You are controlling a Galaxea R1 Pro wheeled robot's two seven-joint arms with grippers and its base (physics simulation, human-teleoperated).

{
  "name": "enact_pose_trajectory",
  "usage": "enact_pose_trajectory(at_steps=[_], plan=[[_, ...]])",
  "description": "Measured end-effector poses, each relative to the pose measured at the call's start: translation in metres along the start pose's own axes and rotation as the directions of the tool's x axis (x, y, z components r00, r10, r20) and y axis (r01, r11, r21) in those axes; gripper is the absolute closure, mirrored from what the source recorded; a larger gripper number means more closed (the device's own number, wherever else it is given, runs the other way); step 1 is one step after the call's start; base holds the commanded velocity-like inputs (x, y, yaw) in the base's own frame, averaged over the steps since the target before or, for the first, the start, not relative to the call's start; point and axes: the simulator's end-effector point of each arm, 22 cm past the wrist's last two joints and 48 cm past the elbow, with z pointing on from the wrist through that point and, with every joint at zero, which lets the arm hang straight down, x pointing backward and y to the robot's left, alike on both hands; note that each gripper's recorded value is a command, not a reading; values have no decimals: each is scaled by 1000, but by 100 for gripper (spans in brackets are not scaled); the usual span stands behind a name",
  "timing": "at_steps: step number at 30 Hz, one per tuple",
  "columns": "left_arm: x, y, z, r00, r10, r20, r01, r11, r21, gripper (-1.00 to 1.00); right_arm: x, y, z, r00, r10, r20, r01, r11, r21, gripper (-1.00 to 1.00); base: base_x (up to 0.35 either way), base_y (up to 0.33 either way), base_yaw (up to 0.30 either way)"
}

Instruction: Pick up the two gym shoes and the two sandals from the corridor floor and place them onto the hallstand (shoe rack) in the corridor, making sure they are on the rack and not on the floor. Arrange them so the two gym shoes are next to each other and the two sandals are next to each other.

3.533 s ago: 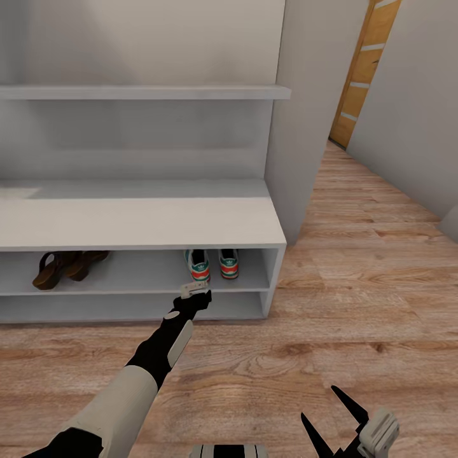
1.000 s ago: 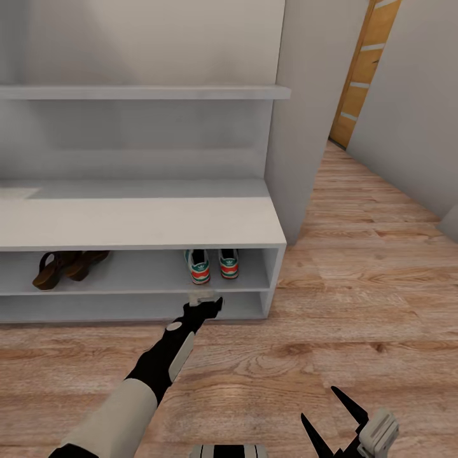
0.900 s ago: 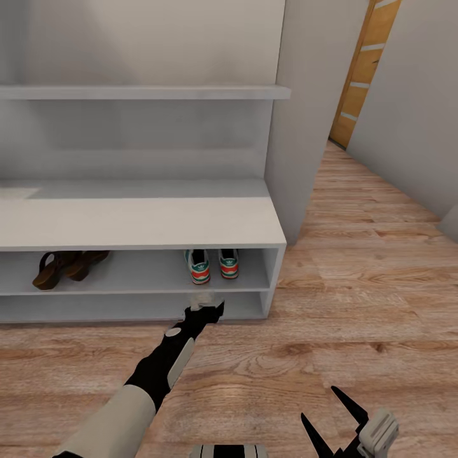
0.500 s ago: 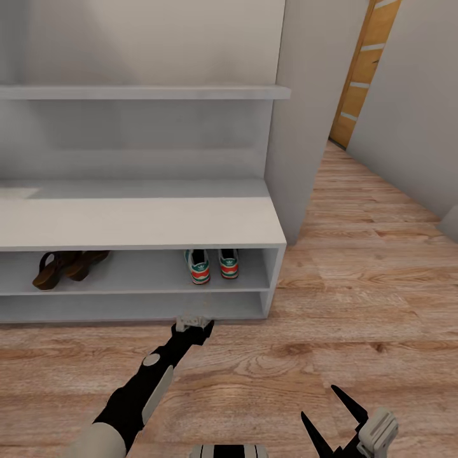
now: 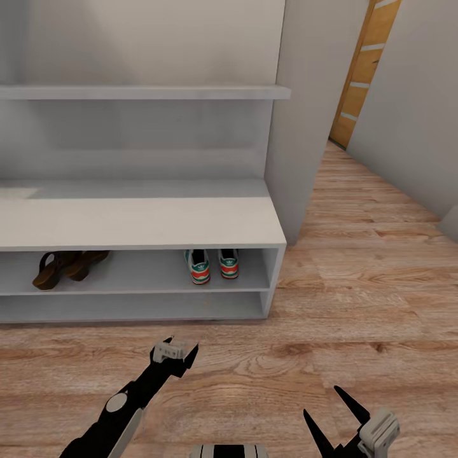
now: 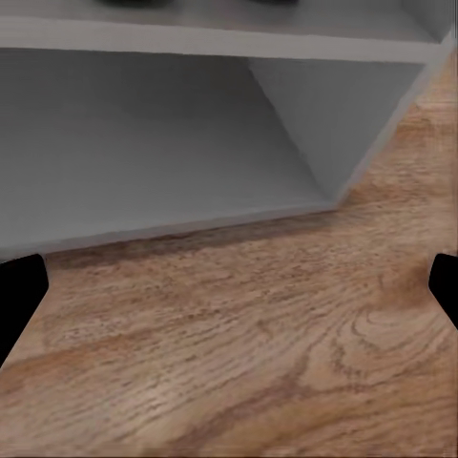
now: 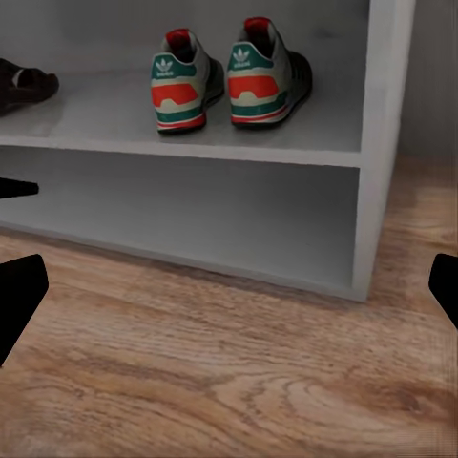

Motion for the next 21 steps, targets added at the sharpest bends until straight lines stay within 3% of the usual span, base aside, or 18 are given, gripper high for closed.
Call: enact_pose_trajectory(at_steps=[8, 21], plan=[[11, 0, -19, 1000, 25, -3, -25, 999, 29, -100, 3, -4, 0, 1000, 2, -6, -2, 1000, 16, -100, 0, 0, 0], [22, -9, -32, 999, 41, -17, -39, 994, 100, -100, 12, -13, 2, 1000, 12, -20, -11, 999, 52, -100, 0, 0, 0]])
